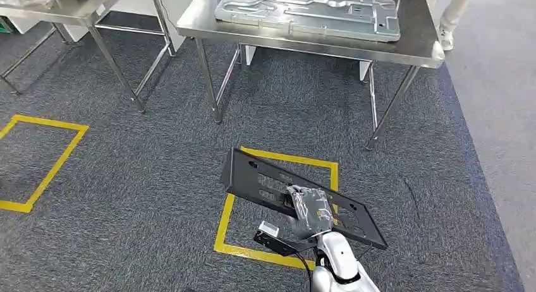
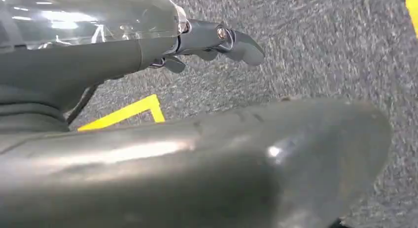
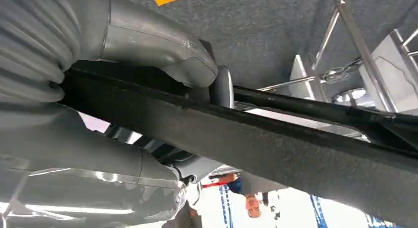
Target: Take the parts from the cabinet and place them on the table.
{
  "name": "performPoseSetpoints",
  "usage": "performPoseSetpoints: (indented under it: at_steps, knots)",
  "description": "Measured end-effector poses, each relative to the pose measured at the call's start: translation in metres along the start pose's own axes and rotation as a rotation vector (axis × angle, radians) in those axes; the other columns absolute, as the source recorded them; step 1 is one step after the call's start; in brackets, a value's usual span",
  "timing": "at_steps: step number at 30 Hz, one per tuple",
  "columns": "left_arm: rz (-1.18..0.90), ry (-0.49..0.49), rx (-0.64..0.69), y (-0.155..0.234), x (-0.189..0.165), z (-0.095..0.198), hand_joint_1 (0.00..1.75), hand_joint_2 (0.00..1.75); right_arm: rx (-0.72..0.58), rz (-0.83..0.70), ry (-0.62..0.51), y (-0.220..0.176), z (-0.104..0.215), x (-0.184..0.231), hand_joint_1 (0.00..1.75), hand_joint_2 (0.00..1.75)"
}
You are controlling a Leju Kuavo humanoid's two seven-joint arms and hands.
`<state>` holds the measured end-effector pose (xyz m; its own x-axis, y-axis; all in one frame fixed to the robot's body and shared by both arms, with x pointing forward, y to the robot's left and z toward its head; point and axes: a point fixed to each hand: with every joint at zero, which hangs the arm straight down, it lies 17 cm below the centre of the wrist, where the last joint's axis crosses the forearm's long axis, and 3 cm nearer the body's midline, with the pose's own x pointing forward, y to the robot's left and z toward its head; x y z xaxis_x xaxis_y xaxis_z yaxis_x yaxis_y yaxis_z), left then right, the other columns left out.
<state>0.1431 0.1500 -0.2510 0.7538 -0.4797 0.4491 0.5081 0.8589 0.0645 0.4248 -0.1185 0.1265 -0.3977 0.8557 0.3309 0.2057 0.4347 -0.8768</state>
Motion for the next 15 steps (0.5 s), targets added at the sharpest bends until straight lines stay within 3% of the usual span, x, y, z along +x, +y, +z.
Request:
performPoseSetpoints:
  at_steps: [15]
  knots:
    - [0.005,-0.008,-0.001,-0.0008,0.0026,-0.0001,0.0,0.0,-0.005,0.007,-0.002,-0.0016,-0.003,-0.0024,1.75,1.75]
